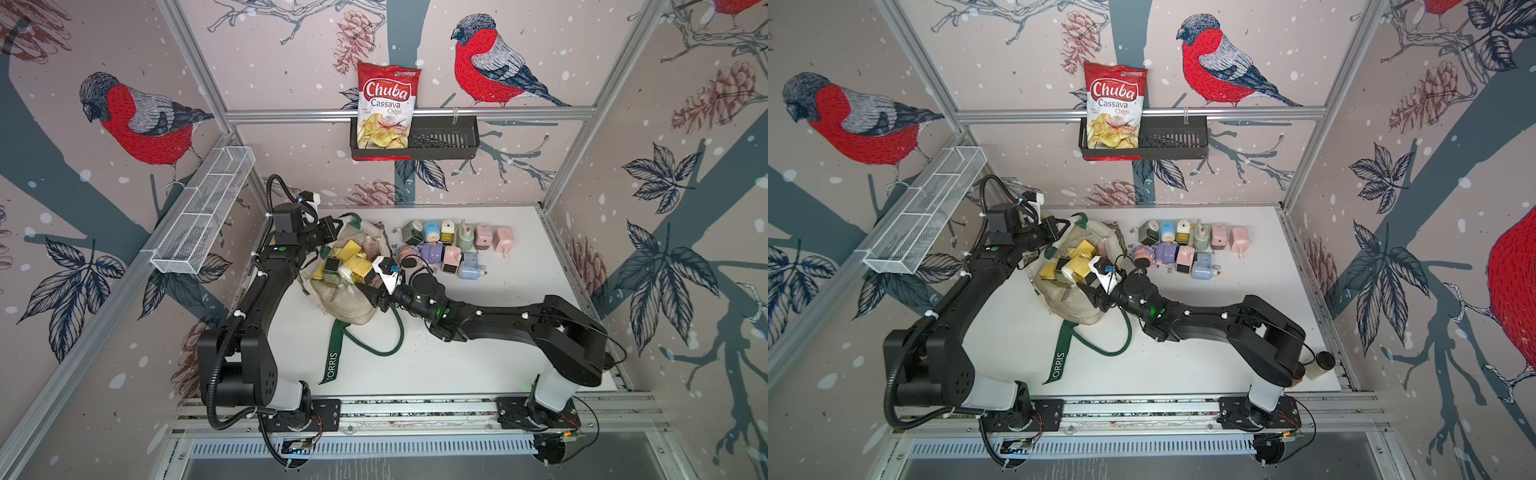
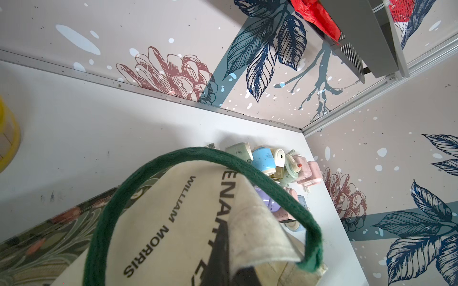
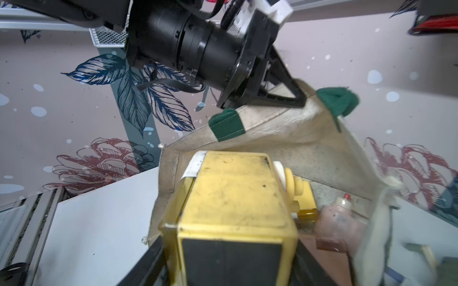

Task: Take out the pencil sharpeners from the tote bags
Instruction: Pick up the pencil sharpener from the canvas bag, then place the pencil sharpener at the center of the board.

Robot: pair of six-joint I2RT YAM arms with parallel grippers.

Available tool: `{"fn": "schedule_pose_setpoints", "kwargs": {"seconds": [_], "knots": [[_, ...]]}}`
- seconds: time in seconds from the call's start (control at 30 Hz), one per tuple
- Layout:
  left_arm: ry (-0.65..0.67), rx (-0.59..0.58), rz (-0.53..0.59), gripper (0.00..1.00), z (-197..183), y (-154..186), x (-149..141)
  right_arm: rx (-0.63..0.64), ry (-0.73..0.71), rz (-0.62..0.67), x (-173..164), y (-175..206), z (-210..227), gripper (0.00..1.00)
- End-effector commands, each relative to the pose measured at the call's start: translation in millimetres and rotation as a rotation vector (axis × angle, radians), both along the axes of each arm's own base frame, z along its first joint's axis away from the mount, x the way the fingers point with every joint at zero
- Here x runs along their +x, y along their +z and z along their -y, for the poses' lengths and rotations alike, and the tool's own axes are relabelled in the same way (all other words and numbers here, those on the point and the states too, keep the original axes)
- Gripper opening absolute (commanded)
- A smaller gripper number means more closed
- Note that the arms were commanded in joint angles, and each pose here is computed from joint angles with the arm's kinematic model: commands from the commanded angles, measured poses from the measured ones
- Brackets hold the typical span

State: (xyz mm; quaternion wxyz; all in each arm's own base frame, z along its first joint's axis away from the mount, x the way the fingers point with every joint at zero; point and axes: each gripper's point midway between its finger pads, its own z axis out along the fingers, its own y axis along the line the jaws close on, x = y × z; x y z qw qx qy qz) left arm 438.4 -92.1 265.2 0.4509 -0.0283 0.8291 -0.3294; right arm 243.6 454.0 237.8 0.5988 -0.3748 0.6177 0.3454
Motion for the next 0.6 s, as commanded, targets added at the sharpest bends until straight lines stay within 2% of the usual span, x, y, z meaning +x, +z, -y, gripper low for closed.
{"fn": "schedule_pose_setpoints", "kwargs": {"seconds": [0.0,0.13,0.37,0.57], "knots": [[0.031,0.011,0.0,0.0,-6,-2,4,-0.065,-0.096,0.016,9,-1,25,0.52],[0.021,0.007,-0.005,0.0,-4,-3,3,-0.087,-0.204,-0.013,27,-1,70,0.52],[0.02,0.001,-0.01,0.0,-3,-3,4,-0.022,-0.452,-0.121,73,1,167,0.52],[0.021,0.001,-0.006,0.0,-3,-2,3,0.027,-0.621,-0.178,89,-4,239,0.52]]}}
